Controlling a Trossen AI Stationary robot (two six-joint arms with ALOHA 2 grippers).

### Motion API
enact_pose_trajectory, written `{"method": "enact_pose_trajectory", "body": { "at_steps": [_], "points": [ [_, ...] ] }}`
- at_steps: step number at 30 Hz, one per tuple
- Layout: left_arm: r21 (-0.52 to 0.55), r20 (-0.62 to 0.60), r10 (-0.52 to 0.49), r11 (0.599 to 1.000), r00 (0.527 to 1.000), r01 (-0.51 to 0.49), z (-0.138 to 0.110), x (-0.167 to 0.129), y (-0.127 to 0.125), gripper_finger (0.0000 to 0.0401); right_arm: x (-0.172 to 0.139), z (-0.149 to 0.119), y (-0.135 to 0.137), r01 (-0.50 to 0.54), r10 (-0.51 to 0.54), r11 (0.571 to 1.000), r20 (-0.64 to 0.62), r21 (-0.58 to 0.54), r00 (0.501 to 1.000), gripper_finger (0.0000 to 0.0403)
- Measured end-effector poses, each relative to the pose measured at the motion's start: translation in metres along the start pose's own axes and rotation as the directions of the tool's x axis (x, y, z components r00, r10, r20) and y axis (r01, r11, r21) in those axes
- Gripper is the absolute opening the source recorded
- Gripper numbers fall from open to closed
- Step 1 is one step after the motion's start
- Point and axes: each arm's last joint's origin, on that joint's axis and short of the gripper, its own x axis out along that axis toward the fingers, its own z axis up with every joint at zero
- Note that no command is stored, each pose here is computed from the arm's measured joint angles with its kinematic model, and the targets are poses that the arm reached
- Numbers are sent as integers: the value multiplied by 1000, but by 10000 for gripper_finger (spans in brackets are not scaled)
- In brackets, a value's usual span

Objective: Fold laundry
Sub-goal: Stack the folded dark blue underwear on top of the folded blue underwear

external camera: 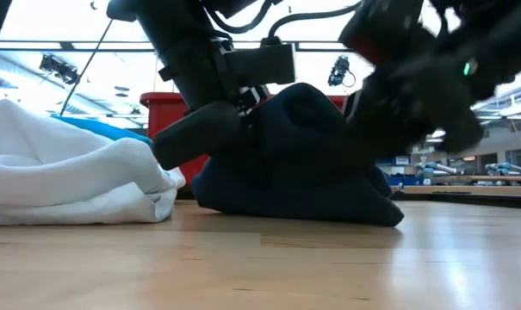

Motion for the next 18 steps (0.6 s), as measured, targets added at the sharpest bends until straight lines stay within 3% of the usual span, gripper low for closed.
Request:
{"method": "enact_pose_trajectory", "body": {
  "at_steps": [8,13,18],
  "points": [
    [38,-54,-2,999,999,4,-6,-9,5,13,-47,17,-17,58,-57,998,-85,16,995,258],
    [96,-60,55,994,997,-49,-4,-49,30,16,-65,17,-17,98,-87,990,-104,103,991,273],
    [184,-73,143,975,987,-128,-12,-85,55,17,-70,13,-10,146,-139,984,-74,98,987,265]
  ]
}}
